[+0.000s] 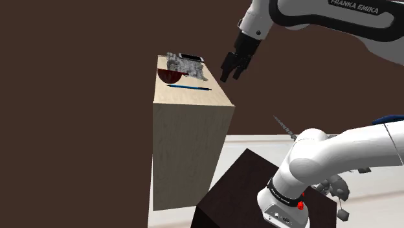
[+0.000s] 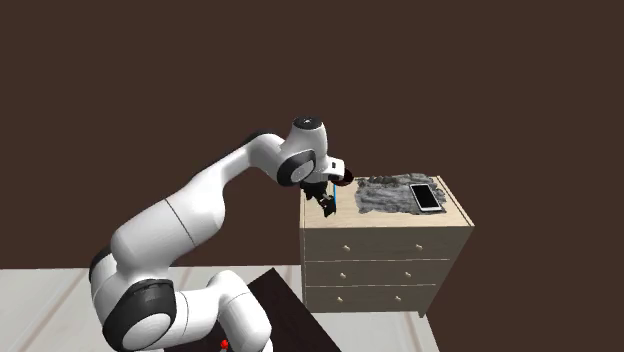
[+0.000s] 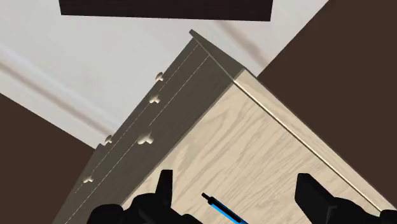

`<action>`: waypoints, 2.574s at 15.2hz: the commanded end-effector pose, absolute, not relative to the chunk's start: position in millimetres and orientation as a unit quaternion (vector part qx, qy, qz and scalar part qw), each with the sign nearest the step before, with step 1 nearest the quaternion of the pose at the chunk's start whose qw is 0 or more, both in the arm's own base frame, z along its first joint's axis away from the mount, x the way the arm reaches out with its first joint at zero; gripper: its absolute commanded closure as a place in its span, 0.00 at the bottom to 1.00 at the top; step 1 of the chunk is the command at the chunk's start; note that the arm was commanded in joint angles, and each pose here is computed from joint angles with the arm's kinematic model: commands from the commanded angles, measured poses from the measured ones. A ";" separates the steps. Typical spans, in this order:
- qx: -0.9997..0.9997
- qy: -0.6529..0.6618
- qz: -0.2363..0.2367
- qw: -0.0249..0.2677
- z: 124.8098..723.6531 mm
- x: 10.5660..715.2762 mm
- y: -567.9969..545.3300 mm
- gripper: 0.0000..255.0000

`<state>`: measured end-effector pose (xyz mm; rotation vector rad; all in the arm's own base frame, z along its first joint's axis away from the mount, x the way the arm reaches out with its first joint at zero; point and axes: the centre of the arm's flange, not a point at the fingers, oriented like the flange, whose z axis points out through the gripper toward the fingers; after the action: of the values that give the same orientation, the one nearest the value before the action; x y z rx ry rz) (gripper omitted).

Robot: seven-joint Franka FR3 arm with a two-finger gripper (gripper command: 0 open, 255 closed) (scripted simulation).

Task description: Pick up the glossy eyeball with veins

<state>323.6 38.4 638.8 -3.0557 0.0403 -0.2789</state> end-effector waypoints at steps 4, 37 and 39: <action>-0.996 0.029 -0.066 0.047 644.6 360.9 60.9 0.00; -0.992 0.090 0.030 0.087 624.2 513.6 137.3 1.00; -0.992 0.090 0.030 0.087 634.8 513.6 137.3 1.00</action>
<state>513.5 137.2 629.7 -2.9546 0.2695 0.0891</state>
